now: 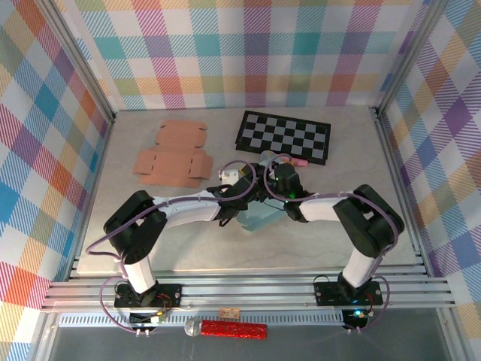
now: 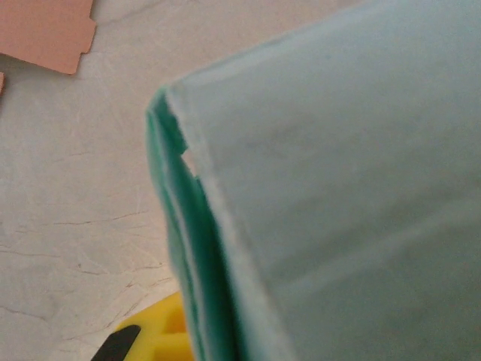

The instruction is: Fold the paper box

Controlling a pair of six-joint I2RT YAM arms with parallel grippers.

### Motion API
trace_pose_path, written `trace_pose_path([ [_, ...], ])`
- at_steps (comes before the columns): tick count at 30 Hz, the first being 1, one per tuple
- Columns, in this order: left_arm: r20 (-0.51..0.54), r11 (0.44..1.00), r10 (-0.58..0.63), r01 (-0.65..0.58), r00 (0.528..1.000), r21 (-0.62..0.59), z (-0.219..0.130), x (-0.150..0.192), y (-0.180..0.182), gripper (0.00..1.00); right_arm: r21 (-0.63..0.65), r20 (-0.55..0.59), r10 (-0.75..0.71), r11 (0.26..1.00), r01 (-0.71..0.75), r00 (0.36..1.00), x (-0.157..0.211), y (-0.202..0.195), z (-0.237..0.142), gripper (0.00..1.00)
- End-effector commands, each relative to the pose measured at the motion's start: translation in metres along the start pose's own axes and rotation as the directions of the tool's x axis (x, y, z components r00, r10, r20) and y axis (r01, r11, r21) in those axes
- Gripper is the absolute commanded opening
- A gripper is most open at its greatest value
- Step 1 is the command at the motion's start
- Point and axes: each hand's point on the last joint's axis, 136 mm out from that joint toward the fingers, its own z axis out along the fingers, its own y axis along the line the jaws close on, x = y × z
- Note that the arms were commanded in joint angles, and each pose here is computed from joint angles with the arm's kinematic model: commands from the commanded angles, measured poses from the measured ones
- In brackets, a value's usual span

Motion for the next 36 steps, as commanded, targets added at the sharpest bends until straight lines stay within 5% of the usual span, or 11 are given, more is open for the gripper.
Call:
trace_pose_path([
  [1, -0.001, 1.000, 0.027, -0.027, 1.000, 0.014, -0.022, -0.012, 0.001, 0.00, 0.071, 0.010, -0.049, 0.996, 0.048, 0.999, -0.003, 0.024, -0.017, 0.78],
  [6, -0.063, 1.000, 0.018, -0.018, 0.998, 0.010, -0.032, -0.019, 0.011, 0.00, 0.191, 0.047, -0.122, 0.975, 0.111, 0.991, -0.016, 0.056, -0.056, 0.92],
  [14, -0.308, 0.997, 0.008, 0.016, 0.951, 0.075, -0.055, -0.028, 0.026, 0.00, 0.373, 0.085, -0.270, 0.901, 0.220, 0.959, -0.044, 0.102, -0.109, 0.85],
  [20, -0.397, 0.992, 0.002, 0.050, 0.918, 0.119, -0.071, -0.041, 0.031, 0.00, 0.382, 0.038, -0.350, 0.870, 0.310, 0.936, -0.052, 0.126, -0.091, 0.75],
  [30, -0.408, 0.986, 0.009, 0.059, 0.913, 0.153, -0.080, -0.059, 0.028, 0.00, 0.427, -0.054, -0.391, 0.823, 0.375, 0.919, -0.067, 0.114, -0.050, 0.73],
  [36, -0.421, 0.972, 0.013, 0.087, 0.907, 0.218, -0.083, -0.066, 0.029, 0.00, 0.262, -0.062, -0.550, 0.796, 0.545, 0.833, -0.064, 0.166, -0.077, 0.76],
])
